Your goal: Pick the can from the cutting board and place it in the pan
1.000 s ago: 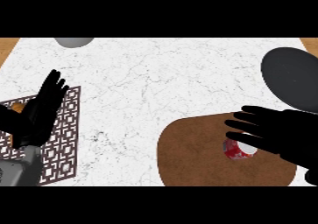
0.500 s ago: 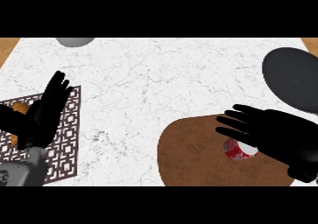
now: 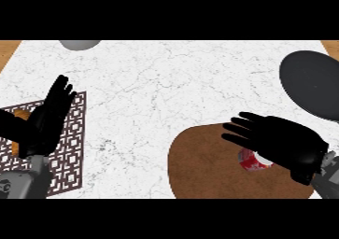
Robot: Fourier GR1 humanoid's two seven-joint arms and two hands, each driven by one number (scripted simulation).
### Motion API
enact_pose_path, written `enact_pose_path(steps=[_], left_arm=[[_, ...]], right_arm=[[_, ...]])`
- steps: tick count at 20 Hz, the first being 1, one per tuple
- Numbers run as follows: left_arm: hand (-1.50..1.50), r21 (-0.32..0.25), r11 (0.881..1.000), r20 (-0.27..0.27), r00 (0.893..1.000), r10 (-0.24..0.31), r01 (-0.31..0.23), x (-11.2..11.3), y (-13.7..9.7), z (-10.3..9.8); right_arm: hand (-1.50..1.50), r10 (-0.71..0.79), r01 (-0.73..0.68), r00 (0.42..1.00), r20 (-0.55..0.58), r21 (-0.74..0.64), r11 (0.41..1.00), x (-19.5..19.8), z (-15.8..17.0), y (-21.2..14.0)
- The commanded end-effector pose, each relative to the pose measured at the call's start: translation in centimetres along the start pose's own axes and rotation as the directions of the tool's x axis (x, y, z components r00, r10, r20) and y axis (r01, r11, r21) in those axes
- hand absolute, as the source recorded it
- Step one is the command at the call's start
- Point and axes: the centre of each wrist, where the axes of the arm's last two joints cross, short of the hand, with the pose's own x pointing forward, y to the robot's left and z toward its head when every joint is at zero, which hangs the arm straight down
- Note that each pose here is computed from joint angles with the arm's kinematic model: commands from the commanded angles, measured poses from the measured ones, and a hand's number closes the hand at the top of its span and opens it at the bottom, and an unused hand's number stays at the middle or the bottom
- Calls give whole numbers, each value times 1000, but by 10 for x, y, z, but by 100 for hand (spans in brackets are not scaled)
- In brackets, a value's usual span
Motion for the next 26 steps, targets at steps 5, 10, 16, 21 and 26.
enact_pose_path(steps=[5,10,16,21,26], left_arm=[[0,-8,1000,-6,1000,-1,1,-12,-14,-18],[0,6,1000,2,1000,-8,8,-6,14,-2],[0,12,1000,-3,1000,-4,4,-12,4,5],[0,-6,1000,2,1000,-7,7,4,-11,3],[0,8,1000,-8,1000,8,-7,5,7,-1]], right_arm=[[-150,-32,32,999,25,-1,999,-12,-18,18],[-150,-52,51,997,54,21,998,4,-34,43],[150,-29,27,992,122,18,999,-3,-54,44],[150,-35,41,986,164,-35,999,-16,-67,61],[150,-51,56,985,168,-23,998,11,-77,51]])
